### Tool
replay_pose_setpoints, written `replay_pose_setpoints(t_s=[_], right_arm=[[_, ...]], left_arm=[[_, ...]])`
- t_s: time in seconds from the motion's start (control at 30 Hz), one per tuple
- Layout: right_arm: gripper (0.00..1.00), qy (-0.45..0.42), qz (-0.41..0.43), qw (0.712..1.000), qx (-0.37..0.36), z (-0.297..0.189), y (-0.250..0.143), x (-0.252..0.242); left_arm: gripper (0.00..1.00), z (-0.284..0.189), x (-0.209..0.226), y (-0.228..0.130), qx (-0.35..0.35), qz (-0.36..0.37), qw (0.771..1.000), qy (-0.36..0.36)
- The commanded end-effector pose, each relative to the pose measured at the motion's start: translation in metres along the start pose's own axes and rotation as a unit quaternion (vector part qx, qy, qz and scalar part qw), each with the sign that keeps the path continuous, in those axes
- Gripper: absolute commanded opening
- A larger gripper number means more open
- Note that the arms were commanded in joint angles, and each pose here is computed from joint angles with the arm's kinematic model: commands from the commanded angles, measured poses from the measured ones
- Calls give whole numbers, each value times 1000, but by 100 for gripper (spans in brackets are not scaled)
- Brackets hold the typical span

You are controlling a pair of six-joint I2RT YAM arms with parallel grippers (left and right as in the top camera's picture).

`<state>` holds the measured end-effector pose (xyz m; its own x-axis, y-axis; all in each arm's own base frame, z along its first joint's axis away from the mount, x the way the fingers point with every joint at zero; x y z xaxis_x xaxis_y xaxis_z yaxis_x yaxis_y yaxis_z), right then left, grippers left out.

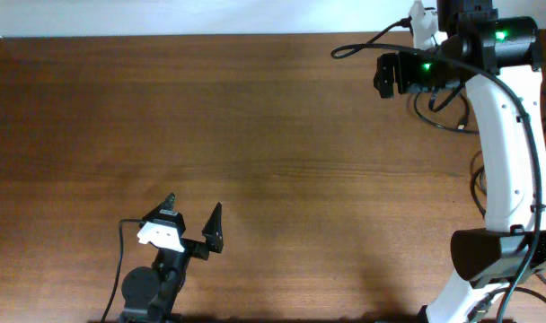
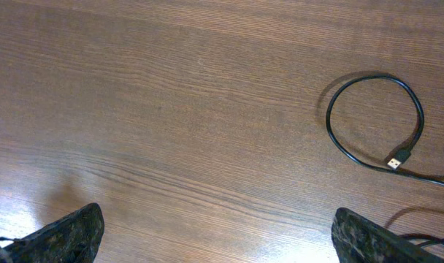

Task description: Untangle cables

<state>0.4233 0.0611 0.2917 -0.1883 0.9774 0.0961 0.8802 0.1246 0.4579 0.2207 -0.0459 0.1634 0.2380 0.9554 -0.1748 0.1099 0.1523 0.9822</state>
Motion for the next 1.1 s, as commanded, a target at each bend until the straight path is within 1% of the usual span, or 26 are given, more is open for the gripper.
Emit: replay_pose_setpoints(t_s=[0.0, 0.1, 0.2, 0.33, 0.4, 0.43, 0.47, 0.5, 0.53, 0.57, 0.6, 0.67, 0.73, 0.8, 0.93, 1.03, 1.07], right_arm=[[99, -3, -3, 1000, 2, 2, 0, -1], [99, -3, -3, 1000, 2, 2, 0, -1], [98, -3, -3, 1000, 2, 2, 0, -1], [99, -3, -3, 1000, 2, 2, 0, -1], [99, -3, -3, 1000, 2, 2, 0, -1], [99, -3, -3, 1000, 2, 2, 0, -1], [99, -3, -3, 1000, 2, 2, 0, -1], [99, -3, -3, 1000, 2, 2, 0, -1], [98, -3, -3, 1000, 2, 2, 0, -1], [98, -3, -3, 1000, 2, 2, 0, -1], [99, -3, -3, 1000, 2, 2, 0, -1], [99, -3, -3, 1000, 2, 2, 0, -1], [99, -3, -3, 1000, 2, 2, 0, -1], [99, -3, -3, 1000, 2, 2, 0, -1], [98, -3, -3, 1000, 2, 2, 0, -1], [99, -3, -3, 1000, 2, 2, 0, -1], [98, -3, -3, 1000, 2, 2, 0, -1]], left_arm=[[99, 0, 0, 1, -8, -1, 1000, -1], [99, 0, 5, 3, -12, -1, 1000, 13], [99, -1, 2, 15, -41, 3, 999, 6], [99, -1, -3, 22, -56, 6, 998, -7], [99, -4, -9, 40, -96, 13, 995, -22], [99, -7, -12, 54, -126, -5, 991, -32], [99, -9, -14, 58, -134, -11, 990, -37], [99, -6, -10, 50, -118, -15, 993, -28], [99, -2, 5, 25, -64, -40, 997, 16], [99, -1, 22, 5, -28, -86, 994, 66], [99, -2, 25, -2, -13, -77, 994, 78], [99, -2, 25, -1, -14, -74, 994, 78], [99, -2, 28, -1, -14, -46, 995, 89], [99, -2, 27, -1, -4, 55, 995, 86], [99, -2, 28, -1, 1, 121, 988, 90], [99, -2, 29, -1, 1, 124, 988, 92], [99, -3, 30, 0, 3, 151, 984, 96]])
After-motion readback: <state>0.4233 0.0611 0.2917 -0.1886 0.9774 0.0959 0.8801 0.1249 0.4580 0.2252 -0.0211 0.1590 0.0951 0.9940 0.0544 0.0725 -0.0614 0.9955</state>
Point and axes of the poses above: each gripper's point midway between its finger pads, its own z axis out along the fingers, its own x axis along the line the jaws close on, y = z × x, the point moved 2 cm from there along -z, back along the fingers
